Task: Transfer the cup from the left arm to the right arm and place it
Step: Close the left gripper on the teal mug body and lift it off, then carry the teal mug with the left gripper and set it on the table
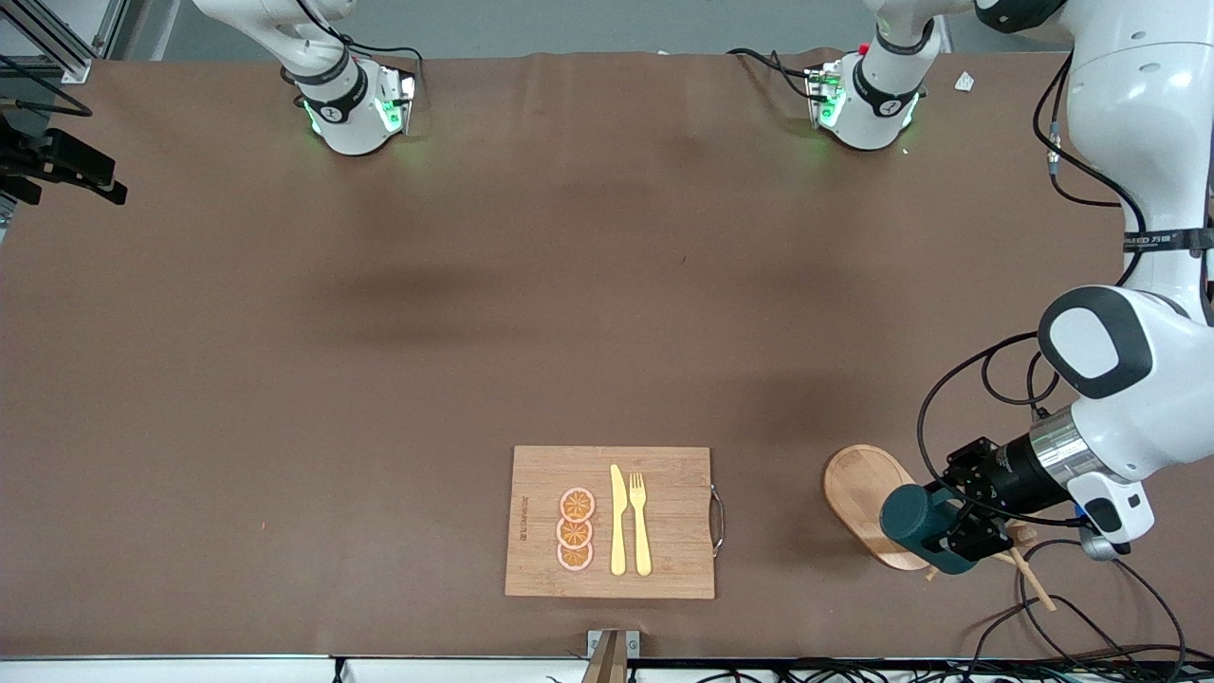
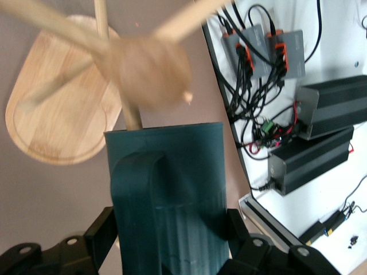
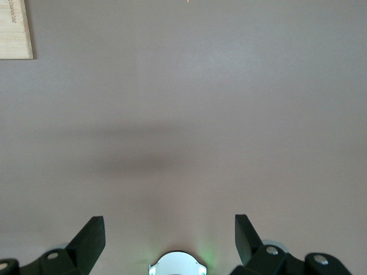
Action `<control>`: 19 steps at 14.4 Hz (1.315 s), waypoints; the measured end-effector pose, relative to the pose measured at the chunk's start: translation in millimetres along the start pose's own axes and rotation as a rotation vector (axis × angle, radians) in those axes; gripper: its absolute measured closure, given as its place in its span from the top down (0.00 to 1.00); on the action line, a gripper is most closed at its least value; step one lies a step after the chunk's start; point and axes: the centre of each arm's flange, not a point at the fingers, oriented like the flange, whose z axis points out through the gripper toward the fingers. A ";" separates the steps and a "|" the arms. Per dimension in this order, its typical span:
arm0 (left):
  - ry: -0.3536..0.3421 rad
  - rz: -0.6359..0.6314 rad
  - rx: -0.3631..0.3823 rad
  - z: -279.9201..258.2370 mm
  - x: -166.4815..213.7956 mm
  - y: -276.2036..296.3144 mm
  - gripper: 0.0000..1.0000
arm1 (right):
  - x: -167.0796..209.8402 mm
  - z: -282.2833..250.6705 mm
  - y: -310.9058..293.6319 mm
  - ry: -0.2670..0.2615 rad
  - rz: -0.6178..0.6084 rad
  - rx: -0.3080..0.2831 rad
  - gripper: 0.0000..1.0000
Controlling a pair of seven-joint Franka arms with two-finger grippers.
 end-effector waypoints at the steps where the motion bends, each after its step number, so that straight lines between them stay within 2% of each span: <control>1: -0.014 -0.006 0.006 -5.8 -9.4 3.3 0.82 | 0.0 0.0 0.0 0.000 0.000 0.000 1.00; 5: -0.097 -0.013 0.044 -10.7 -67.9 16.1 0.82 | 0.7 -0.6 0.1 0.007 0.000 0.000 1.00; 9: -0.132 0.031 0.090 11.3 -140.1 25.8 0.82 | 0.7 -0.6 0.1 0.007 0.000 0.000 1.00; 12: -0.111 0.114 0.152 37.3 -211.8 27.3 0.82 | 0.7 -0.6 0.0 0.007 0.000 0.000 1.00; 16: -0.017 0.237 0.254 87.9 -326.6 9.5 0.82 | 0.8 -0.8 0.0 0.008 0.000 0.000 1.00; 19: 0.017 0.355 0.289 132.8 -387.5 -12.9 0.82 | 0.8 -1.0 1.0 0.009 0.002 0.000 1.00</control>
